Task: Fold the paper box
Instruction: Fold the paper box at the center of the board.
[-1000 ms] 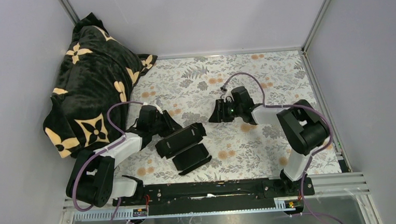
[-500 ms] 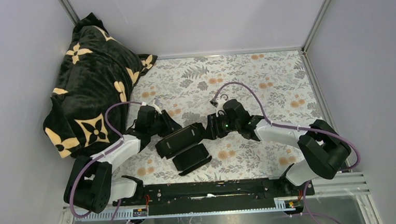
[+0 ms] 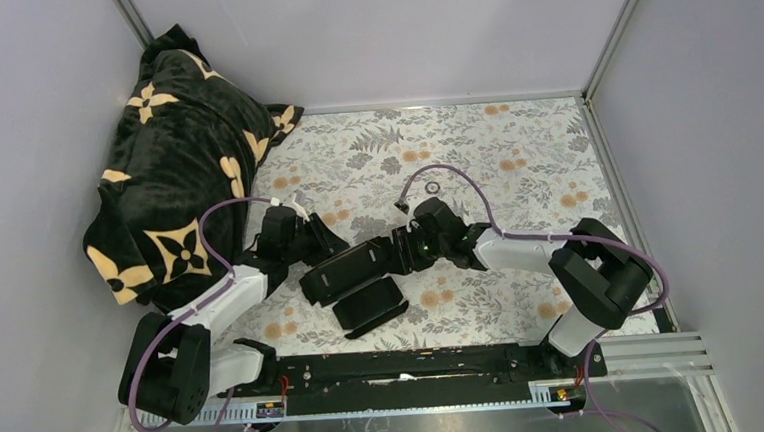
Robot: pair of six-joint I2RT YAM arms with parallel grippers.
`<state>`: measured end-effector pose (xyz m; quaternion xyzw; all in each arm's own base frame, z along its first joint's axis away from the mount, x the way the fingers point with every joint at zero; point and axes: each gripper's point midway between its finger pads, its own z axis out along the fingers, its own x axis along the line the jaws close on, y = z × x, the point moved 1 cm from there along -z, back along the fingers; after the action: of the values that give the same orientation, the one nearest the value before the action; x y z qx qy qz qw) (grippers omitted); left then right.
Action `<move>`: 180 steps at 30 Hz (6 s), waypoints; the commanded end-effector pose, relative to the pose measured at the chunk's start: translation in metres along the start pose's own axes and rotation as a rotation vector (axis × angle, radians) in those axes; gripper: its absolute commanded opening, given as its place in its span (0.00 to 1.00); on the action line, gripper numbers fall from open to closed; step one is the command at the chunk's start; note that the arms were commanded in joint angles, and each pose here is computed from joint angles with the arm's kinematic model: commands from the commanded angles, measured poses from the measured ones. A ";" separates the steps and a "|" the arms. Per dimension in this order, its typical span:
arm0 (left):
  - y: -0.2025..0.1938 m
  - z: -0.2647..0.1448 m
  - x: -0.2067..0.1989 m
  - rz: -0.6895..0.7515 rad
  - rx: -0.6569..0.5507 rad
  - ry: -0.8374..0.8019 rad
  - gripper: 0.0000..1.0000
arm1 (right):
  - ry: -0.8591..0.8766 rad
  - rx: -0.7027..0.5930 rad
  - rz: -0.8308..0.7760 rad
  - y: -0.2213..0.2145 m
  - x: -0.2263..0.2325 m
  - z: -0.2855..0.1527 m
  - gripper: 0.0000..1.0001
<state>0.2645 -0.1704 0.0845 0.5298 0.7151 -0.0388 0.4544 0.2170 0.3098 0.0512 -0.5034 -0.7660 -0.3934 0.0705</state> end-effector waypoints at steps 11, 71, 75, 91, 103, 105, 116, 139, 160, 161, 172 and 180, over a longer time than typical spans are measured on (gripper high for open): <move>-0.001 -0.001 0.002 0.001 -0.007 0.011 0.36 | 0.012 -0.047 -0.031 0.026 0.013 0.016 0.43; -0.005 -0.007 -0.008 0.004 -0.003 -0.027 0.35 | -0.180 -0.113 -0.217 0.041 0.014 0.018 0.32; -0.005 -0.008 -0.008 0.006 -0.007 -0.030 0.35 | -0.191 -0.124 -0.211 0.040 0.012 0.012 0.42; -0.006 -0.010 -0.007 0.006 -0.010 -0.028 0.35 | -0.170 -0.084 -0.183 0.026 0.009 0.020 0.40; -0.005 -0.010 -0.008 0.007 -0.011 -0.032 0.35 | -0.111 -0.051 -0.164 0.014 0.015 0.026 0.36; -0.005 -0.010 -0.008 0.006 -0.010 -0.030 0.35 | -0.103 -0.050 -0.163 0.014 0.016 0.026 0.35; -0.003 -0.011 -0.010 0.013 -0.012 -0.031 0.35 | -0.091 -0.054 -0.171 0.018 0.019 0.030 0.18; -0.008 -0.007 -0.023 0.020 -0.001 -0.061 0.35 | -0.254 -0.106 -0.327 0.033 0.017 0.026 0.17; -0.013 -0.011 -0.025 0.017 -0.006 -0.074 0.35 | -0.239 -0.099 -0.370 0.021 0.036 0.030 0.21; -0.013 -0.011 -0.025 0.016 -0.007 -0.073 0.35 | -0.234 -0.099 -0.369 0.021 0.037 0.028 0.23; -0.013 -0.014 -0.024 0.018 -0.015 -0.071 0.35 | -0.227 -0.159 -0.331 0.030 0.042 0.005 0.45; -0.010 -0.015 -0.026 0.027 -0.024 -0.067 0.35 | -0.200 -0.134 -0.286 0.018 0.035 0.003 0.41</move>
<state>0.2457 -0.1860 0.1024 0.5325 0.6967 -0.0517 0.4779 0.2174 0.3434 0.0733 -0.4174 -0.8161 -0.3850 -0.1075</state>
